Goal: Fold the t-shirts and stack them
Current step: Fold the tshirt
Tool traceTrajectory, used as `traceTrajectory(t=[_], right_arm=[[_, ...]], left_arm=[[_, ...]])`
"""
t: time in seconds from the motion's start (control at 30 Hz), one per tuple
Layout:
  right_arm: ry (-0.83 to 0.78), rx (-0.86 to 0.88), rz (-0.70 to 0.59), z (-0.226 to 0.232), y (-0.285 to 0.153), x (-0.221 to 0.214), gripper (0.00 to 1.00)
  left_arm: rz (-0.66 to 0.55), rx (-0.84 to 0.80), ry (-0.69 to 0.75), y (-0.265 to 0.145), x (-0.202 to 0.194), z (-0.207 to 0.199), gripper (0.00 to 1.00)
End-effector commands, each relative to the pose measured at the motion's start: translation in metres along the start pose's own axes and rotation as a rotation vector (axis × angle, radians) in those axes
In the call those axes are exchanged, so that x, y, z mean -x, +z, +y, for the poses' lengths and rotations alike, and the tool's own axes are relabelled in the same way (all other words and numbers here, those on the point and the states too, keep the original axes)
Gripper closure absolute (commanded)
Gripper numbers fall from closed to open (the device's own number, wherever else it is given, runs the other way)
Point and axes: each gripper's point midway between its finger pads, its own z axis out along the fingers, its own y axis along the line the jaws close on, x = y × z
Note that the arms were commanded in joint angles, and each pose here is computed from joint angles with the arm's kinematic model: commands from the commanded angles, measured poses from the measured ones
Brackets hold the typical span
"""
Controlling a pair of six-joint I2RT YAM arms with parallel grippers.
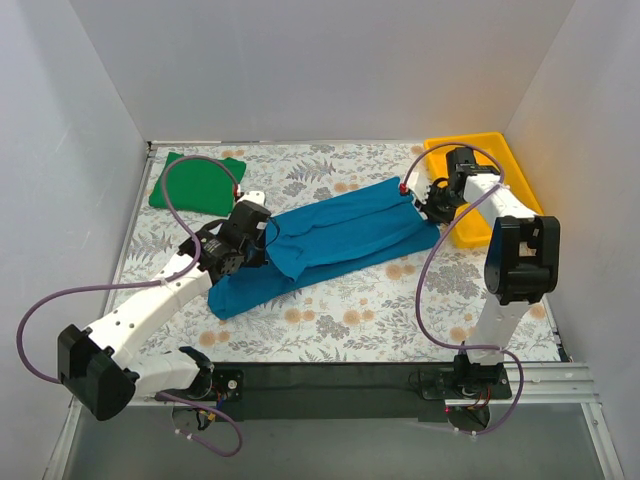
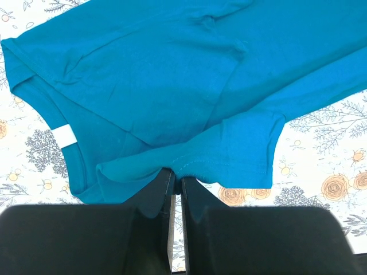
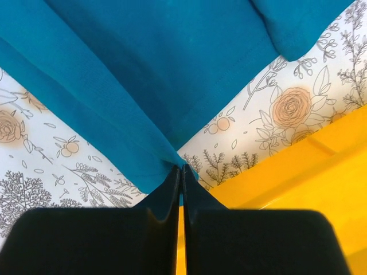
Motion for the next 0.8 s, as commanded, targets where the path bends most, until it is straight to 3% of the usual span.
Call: traceTrajectory(t=[0.0,0.23,0.33,0.37,0.47,0.63,0.77], right_arm=[[0.001,-0.058,-0.034,-0.021,-0.004,0.018,0.99],[0.010,-0.061,-0.027,-0.029,0.007,0.026,0.99],[0.028,-0.075,-0.020,-0.034,0.011,0.027,0.89],[0.037,-0.083,-0.018,-0.037,0.012,0.027,0.79],[0.099,-0.147,-0.032,-0.049,0.007,0.033,0.70],[0.144,-0.199,-0.091,-0.058,-0.006,0.048,0.67],[0.159,-0.151,-0.188,-0.040,-0.018,0.066,0.65]], left_arm=[[-0.056,-0.004,-0.009,-0.004,0.020,0.000,1.00],[-0.058,0.007,-0.018,0.004,0.028,0.002,1.00],[-0.061,0.007,-0.021,0.006,0.030,0.001,1.00],[-0.058,0.007,-0.020,0.008,0.030,0.002,1.00],[-0.059,0.008,-0.023,0.010,0.033,0.002,1.00],[-0.060,0.012,-0.033,0.014,0.037,0.005,1.00],[-0.058,0.025,-0.039,0.020,0.040,0.008,1.00]])
